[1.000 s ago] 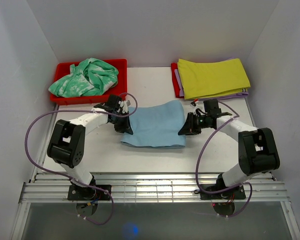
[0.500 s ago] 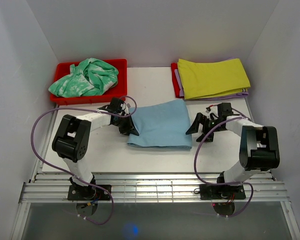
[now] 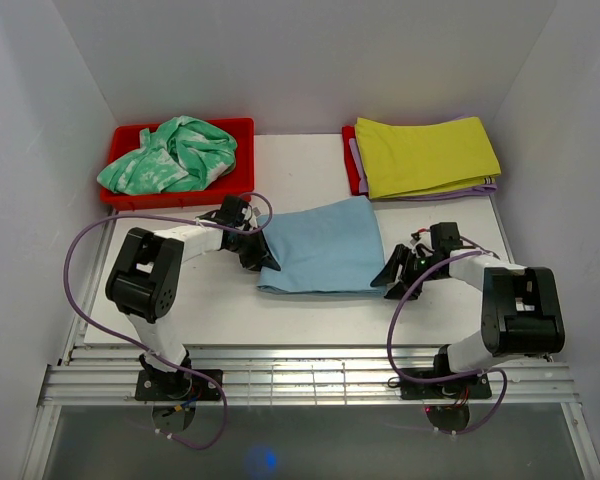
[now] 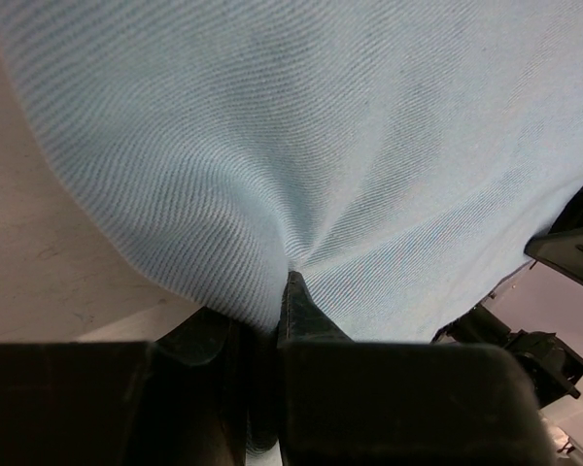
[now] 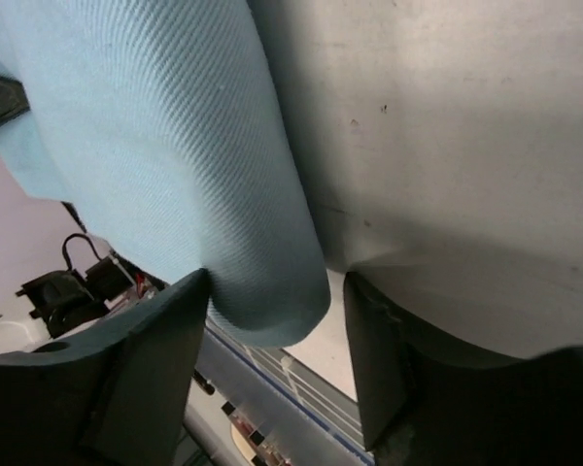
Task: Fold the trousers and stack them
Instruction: Neatly place the folded trousers to the corner
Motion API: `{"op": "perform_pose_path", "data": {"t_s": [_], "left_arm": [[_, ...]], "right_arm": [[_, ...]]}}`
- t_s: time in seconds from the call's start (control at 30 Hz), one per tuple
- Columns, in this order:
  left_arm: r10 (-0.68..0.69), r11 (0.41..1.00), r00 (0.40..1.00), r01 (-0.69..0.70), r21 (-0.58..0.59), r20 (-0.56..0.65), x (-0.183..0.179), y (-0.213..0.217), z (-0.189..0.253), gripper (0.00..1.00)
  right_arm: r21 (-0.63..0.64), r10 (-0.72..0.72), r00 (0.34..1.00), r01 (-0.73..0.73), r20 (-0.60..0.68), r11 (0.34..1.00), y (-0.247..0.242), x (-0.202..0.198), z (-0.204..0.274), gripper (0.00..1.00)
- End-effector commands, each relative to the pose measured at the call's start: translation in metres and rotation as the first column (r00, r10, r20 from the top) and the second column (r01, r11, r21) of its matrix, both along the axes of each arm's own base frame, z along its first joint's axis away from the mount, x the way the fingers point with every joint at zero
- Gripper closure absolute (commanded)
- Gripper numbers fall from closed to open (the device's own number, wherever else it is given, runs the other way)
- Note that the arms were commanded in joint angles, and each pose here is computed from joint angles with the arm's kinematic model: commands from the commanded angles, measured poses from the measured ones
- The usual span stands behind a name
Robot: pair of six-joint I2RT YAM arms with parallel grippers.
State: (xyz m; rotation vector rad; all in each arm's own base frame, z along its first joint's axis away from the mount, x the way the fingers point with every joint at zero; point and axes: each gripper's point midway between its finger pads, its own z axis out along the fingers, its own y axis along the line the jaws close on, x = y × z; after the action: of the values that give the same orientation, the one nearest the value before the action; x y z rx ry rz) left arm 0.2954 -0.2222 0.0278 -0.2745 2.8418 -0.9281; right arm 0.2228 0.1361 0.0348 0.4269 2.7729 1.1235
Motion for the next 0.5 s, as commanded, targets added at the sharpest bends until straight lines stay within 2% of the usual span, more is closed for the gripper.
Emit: {"op": "perform_pose_path", "data": {"t_s": [0.0, 0.13, 0.17, 0.27, 0.47], "left_arm": [[0.008, 0.999, 1.0, -0.007, 0.052, -0.023, -0.008, 0.004, -0.012, 1.0], [0.004, 0.997, 1.0, -0.002, 0.081, -0.02, -0.019, 0.011, -0.012, 1.0], [0.003, 0.997, 1.0, -0.003, 0.08, -0.003, -0.018, 0.011, -0.008, 1.0], [-0.026, 0.997, 0.998, 0.022, 0.076, 0.053, -0.011, 0.008, 0.007, 1.0], [-0.125, 0.988, 0.942, 0.089, 0.128, 0.312, 0.024, -0.015, 0.082, 1.0]], "right_arm": [[-0.044, 0.01, 0.997, -0.007, 0.075, 0.999, 0.006, 0.015, -0.008, 0.38], [-0.099, 0.048, 0.988, -0.034, 0.148, 0.995, 0.004, 0.026, -0.006, 0.6], [-0.1, 0.06, 0.985, -0.044, 0.165, 0.994, 0.005, 0.028, -0.003, 0.73], [-0.136, 0.144, 0.956, -0.112, 0.254, 0.984, 0.014, 0.035, 0.019, 0.92], [-0.252, 0.28, 0.83, -0.174, 0.483, 0.952, 0.027, 0.055, 0.093, 0.92]]}}
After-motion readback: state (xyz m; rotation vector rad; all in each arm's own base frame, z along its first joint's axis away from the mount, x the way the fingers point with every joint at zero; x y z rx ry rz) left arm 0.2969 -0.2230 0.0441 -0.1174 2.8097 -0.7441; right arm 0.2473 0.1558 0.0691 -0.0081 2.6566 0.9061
